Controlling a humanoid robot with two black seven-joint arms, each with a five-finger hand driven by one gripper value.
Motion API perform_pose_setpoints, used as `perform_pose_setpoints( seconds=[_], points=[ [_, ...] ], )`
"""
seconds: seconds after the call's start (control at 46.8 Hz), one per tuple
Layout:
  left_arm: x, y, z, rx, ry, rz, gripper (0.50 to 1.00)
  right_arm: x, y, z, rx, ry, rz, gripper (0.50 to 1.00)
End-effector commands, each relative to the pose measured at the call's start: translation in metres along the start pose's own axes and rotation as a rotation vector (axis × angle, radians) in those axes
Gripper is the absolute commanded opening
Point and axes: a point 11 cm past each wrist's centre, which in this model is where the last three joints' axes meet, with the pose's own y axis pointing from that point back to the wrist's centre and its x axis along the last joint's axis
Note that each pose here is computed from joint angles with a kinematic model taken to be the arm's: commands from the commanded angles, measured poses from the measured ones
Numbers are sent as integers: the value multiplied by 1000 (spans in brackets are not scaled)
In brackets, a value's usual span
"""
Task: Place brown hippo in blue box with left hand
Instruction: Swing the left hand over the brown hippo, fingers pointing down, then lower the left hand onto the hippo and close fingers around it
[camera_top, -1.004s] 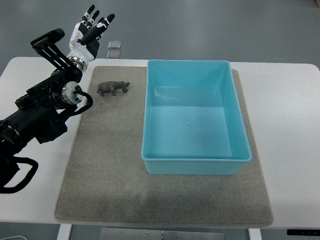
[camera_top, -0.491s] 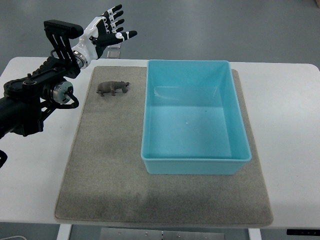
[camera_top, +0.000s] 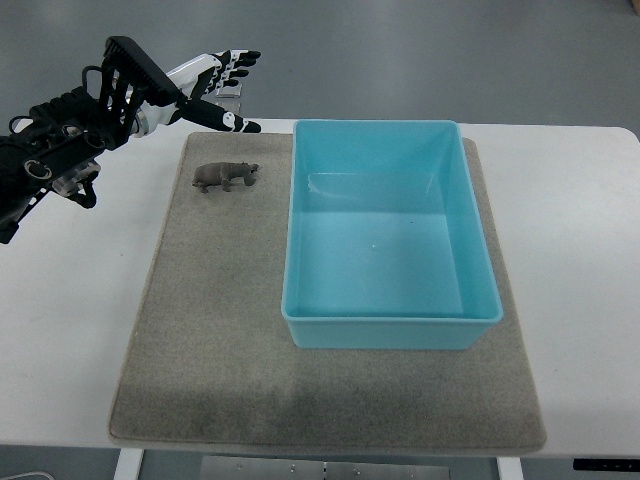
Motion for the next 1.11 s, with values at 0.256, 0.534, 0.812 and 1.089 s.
perform_pose_setpoints(
  seconds=[0.256, 0.534, 0.812, 1.089],
  points=[
    [0, 15, -11, 126, -249, -180, 996, 0, 0, 0, 1, 0, 0, 936],
    [-3, 16, -17, 158, -428, -238, 994, 0, 0, 0, 0, 0, 0, 936],
    [-10, 17, -25, 171, -504, -269, 994, 0, 0, 0, 0, 0, 0, 936],
    [-13, 13, -31, 187, -511, -264, 994, 0, 0, 0, 1, 0, -2, 936]
  ],
)
